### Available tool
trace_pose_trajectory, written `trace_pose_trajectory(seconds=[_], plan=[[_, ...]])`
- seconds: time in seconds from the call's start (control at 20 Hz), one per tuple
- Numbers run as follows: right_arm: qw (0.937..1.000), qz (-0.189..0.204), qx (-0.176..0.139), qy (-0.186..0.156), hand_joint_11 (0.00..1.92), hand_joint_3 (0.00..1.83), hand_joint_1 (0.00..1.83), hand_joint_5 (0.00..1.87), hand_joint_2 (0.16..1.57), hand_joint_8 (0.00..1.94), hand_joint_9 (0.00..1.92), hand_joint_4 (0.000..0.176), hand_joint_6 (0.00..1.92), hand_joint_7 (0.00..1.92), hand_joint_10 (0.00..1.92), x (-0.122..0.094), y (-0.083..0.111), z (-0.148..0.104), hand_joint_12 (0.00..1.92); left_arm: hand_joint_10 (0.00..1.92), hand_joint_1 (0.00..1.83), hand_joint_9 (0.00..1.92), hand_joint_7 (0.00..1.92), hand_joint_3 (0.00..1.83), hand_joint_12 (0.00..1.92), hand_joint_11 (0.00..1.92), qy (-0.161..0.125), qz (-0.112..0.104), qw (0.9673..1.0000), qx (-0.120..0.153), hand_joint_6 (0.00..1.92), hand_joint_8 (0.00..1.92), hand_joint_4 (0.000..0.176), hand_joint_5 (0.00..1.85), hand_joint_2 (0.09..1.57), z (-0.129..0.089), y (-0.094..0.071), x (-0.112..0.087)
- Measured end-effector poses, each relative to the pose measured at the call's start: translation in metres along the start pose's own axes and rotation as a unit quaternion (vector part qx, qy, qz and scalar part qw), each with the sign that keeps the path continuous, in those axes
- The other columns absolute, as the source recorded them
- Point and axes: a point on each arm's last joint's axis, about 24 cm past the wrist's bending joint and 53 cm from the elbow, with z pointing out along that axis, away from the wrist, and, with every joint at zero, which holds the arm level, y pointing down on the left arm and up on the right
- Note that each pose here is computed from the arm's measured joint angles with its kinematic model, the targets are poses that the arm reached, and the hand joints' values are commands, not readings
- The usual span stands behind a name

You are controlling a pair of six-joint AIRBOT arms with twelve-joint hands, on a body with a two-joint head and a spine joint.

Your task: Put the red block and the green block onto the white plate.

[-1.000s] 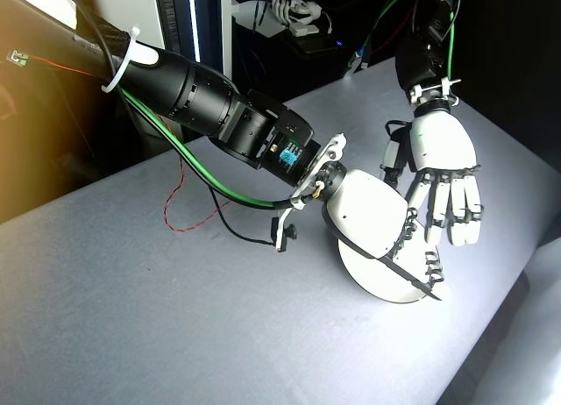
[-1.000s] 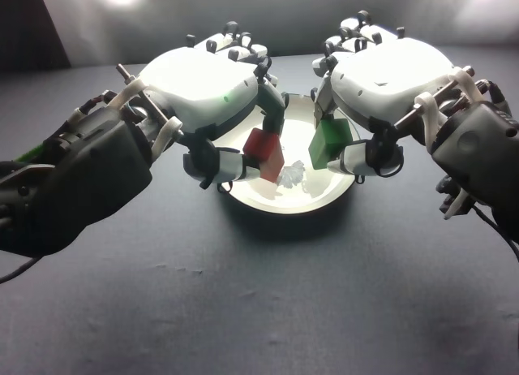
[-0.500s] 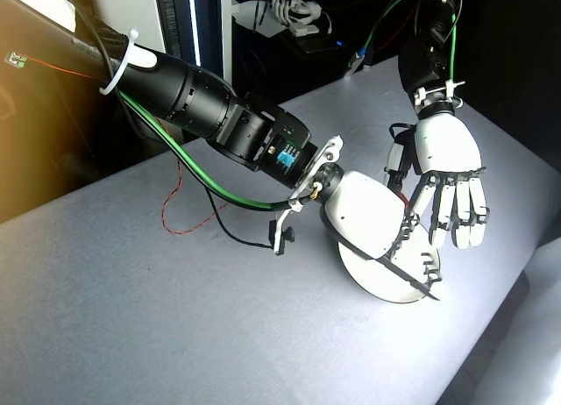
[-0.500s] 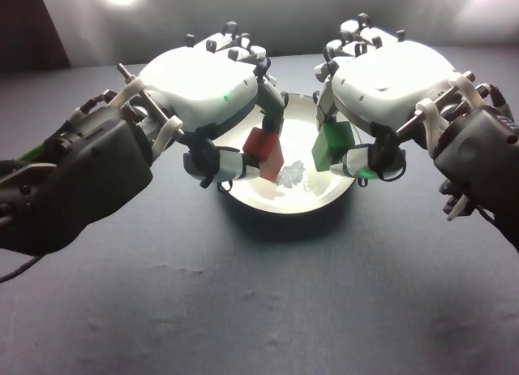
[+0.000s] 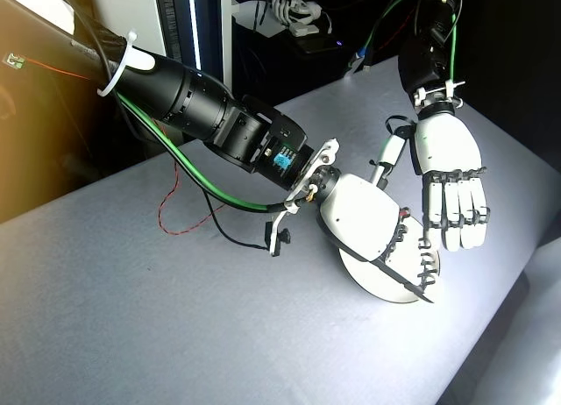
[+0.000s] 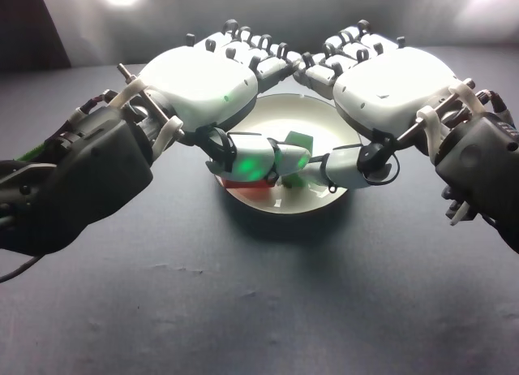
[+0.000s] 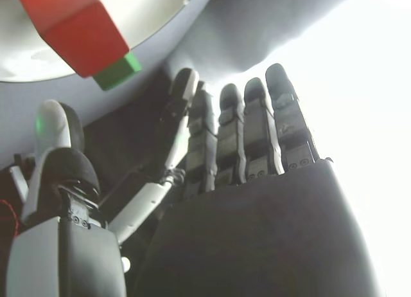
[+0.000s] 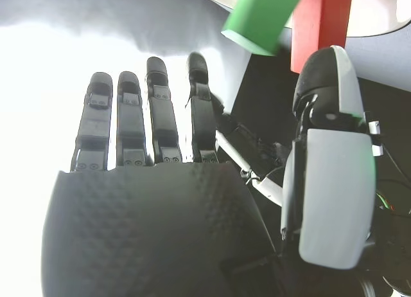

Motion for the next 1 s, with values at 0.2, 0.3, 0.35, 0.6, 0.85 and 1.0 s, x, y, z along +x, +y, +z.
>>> trace_pose_trajectory(seconds=[0.2,0.3,0.35,0.6,0.85,1.0], plan=[[1.0,0.0,-0.001,0.0,0.0,0.0,0.45,0.07,0.96,0.0,0.04,0.0,0.0,0.08,0.0,0.0,0.001,0.0,0.0,0.0,0.17,0.07,0.12,0.01,0.25,0.0,0.002,-0.001,1.0,0.005,0.0,0.0,0.0,0.15,1.17,-0.007,-0.006,-0.001],[1.0,0.003,-0.003,-0.007,0.0,0.0,0.35,0.06,0.98,0.0,0.02,0.0,0.0,0.05,0.0,-0.01,0.004,0.002,0.0,0.0,0.08,0.06,0.1,0.01,0.19,0.0,0.02,0.001,0.9998,0.009,0.0,0.0,0.0,0.13,1.2,-0.015,-0.009,0.006],[0.9999,0.006,-0.006,-0.014,0.01,0.0,0.33,0.06,0.97,0.0,0.02,0.0,0.0,0.05,0.0,-0.02,0.005,0.003,0.0,0.0,0.02,0.05,0.09,0.01,0.15,0.0,0.037,0.002,0.9993,0.012,0.0,0.0,0.0,0.12,1.21,-0.022,-0.01,0.013],[0.9998,0.016,-0.01,-0.011,0.03,0.0,0.28,0.09,0.93,0.01,0.02,0.0,0.01,0.07,0.01,-0.07,-0.011,-0.004,0.01,0.0,0.0,0.01,0.04,0.0,0.01,0.0,0.098,-0.002,0.9951,0.016,0.0,0.0,0.0,0.08,1.22,-0.066,-0.018,0.039],[0.9933,-0.034,-0.079,0.077,0.0,0.01,0.21,0.18,1.0,0.0,0.12,0.0,0.0,0.16,0.01,-0.066,0.002,-0.027,0.37,0.01,0.0,0.12,0.16,0.0,0.23,0.0,0.151,0.011,0.9878,0.038,0.01,0.01,0.0,0.2,1.26,-0.11,-0.034,0.051],[0.9782,-0.129,-0.146,0.073,0.0,0.0,0.26,0.35,1.08,0.01,0.32,0.0,0.01,0.37,0.02,-0.065,0.014,-0.057,0.75,0.01,0.0,0.33,0.41,0.0,0.61,0.0,0.167,0.008,0.9846,0.05,0.0,0.0,0.0,0.41,1.31,-0.127,-0.043,0.056]])
